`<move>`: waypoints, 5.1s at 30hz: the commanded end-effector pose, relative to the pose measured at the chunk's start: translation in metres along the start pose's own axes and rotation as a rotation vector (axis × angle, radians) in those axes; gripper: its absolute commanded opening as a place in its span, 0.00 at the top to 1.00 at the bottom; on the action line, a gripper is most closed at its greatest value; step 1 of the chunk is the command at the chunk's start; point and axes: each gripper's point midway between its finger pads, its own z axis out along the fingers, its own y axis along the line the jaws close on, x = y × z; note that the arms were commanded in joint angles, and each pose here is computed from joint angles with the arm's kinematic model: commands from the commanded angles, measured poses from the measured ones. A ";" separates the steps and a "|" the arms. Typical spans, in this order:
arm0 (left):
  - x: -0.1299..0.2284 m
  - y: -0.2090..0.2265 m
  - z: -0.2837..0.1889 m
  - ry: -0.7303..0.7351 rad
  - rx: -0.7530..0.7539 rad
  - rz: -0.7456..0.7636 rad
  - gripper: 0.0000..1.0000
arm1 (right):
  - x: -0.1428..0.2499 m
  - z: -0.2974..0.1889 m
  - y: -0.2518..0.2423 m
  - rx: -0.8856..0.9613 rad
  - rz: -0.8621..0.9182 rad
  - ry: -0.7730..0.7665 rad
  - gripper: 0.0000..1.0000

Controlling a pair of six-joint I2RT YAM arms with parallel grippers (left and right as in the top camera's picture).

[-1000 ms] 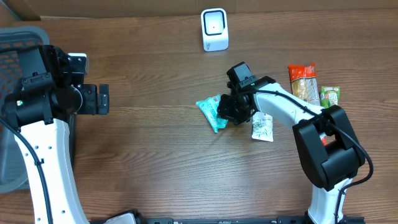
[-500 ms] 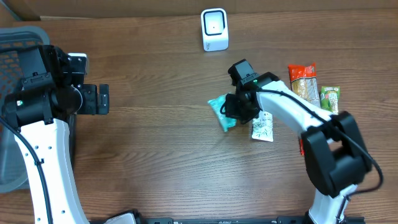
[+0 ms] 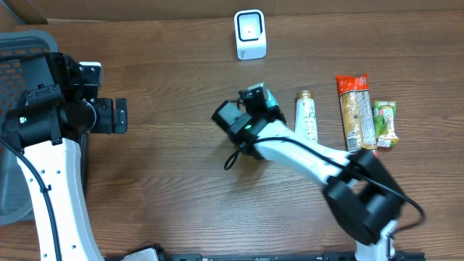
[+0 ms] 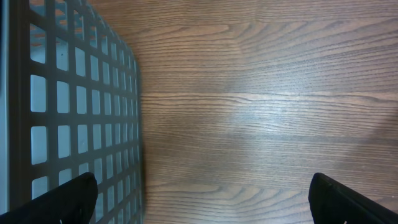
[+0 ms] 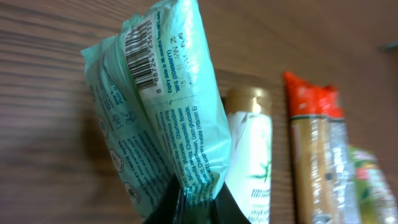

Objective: Scan the item barcode

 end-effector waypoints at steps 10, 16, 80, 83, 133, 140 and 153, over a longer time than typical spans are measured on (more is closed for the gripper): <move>-0.002 0.000 -0.004 -0.013 0.003 0.012 0.00 | 0.016 0.008 0.031 0.086 -0.245 -0.029 0.78; -0.002 0.000 -0.004 -0.013 0.003 0.012 0.00 | 0.040 -0.024 0.077 -0.077 -0.365 -0.014 0.48; -0.002 0.000 -0.004 -0.013 0.003 0.012 0.00 | 0.044 0.031 0.071 -0.780 -0.489 0.301 0.87; -0.002 0.000 -0.004 -0.013 0.003 0.012 0.01 | 0.042 0.017 0.073 -0.842 -0.464 0.330 0.93; -0.002 0.000 -0.004 -0.013 0.003 0.012 0.00 | -0.183 -0.007 -0.118 -0.526 0.347 0.029 0.97; -0.002 0.000 -0.004 -0.013 0.003 0.012 0.01 | -0.192 0.055 -0.070 -0.494 0.269 -0.005 0.97; -0.002 0.000 -0.004 -0.013 0.003 0.012 0.00 | -0.191 0.101 0.001 -0.514 0.253 -0.029 0.96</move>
